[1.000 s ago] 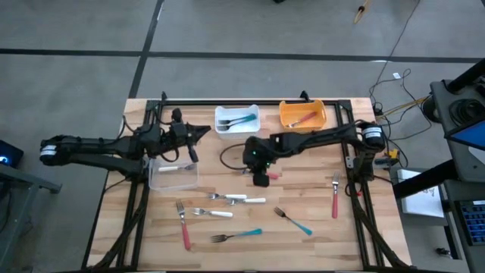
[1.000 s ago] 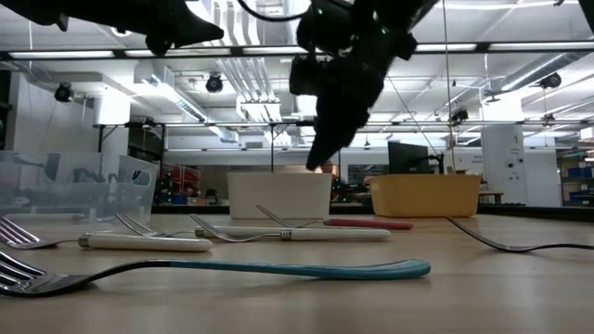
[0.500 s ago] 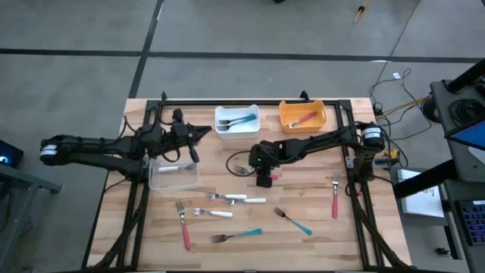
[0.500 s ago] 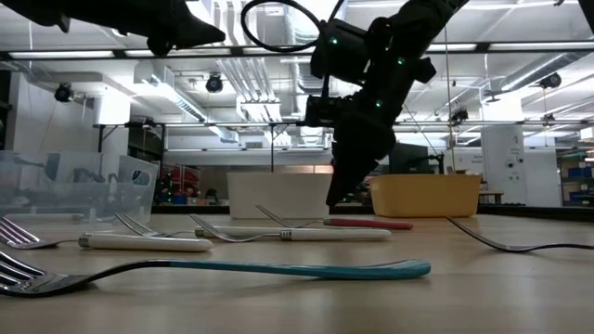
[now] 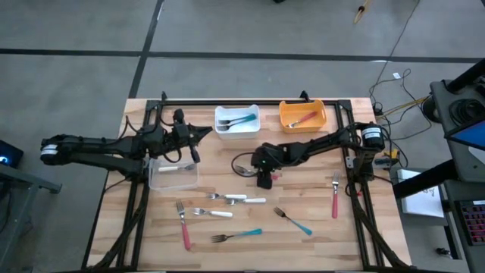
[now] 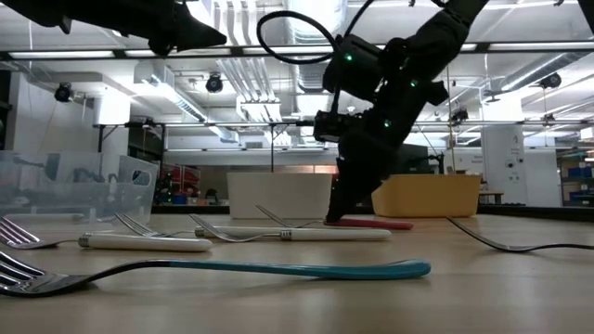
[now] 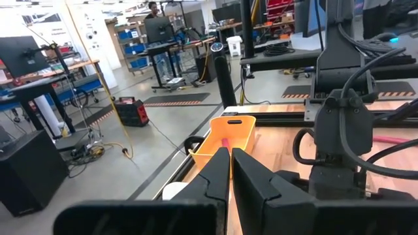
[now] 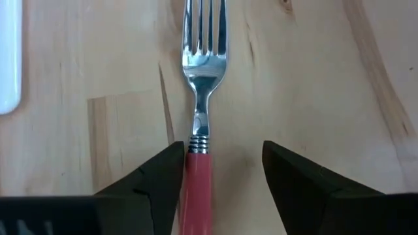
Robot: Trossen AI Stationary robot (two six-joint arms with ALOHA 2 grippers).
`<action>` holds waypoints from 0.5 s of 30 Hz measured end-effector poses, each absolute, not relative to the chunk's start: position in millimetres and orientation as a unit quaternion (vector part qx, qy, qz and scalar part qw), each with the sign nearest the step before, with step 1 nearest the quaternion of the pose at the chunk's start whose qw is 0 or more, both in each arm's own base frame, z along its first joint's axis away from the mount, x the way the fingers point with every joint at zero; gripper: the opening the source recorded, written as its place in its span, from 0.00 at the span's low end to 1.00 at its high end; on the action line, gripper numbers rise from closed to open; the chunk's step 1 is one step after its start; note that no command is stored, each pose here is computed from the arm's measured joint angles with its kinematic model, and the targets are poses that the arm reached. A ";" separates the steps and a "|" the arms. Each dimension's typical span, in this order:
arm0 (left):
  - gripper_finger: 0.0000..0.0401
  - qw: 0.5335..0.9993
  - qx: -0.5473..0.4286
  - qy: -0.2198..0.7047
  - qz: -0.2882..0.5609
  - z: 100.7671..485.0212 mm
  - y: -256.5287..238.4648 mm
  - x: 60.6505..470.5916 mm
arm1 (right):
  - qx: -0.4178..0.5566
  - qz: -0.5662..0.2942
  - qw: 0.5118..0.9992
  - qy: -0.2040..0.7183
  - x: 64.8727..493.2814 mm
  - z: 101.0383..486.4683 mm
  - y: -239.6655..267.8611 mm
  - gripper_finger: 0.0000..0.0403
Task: Sort silverware by color (type)
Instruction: Put the top pink fork into the yellow bin
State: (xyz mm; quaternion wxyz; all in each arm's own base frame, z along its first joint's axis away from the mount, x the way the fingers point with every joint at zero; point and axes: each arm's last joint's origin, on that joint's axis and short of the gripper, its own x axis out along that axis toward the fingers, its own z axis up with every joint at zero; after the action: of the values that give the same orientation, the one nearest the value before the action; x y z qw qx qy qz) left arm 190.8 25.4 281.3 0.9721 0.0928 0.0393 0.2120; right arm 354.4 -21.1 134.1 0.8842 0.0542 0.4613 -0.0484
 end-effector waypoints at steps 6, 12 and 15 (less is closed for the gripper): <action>0.00 0.968 0.123 0.046 0.213 281.4 25.5 190.8 | 0.061 -0.053 0.896 0.437 347.7 122.6 -22.3 0.45; 0.00 0.962 0.163 0.054 0.211 281.5 25.5 190.8 | 0.054 -0.051 0.907 0.414 347.6 106.3 -22.4 0.41; 0.00 0.959 0.181 0.055 0.210 282.1 25.5 190.8 | 0.049 -0.049 0.908 0.414 349.5 95.1 -22.6 0.38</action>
State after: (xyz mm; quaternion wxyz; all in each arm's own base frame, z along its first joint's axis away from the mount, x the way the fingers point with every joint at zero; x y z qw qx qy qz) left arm 190.8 25.5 282.1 0.9591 0.1811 0.0547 0.2104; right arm 349.5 -22.6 95.1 0.9078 0.0487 0.4137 -0.0492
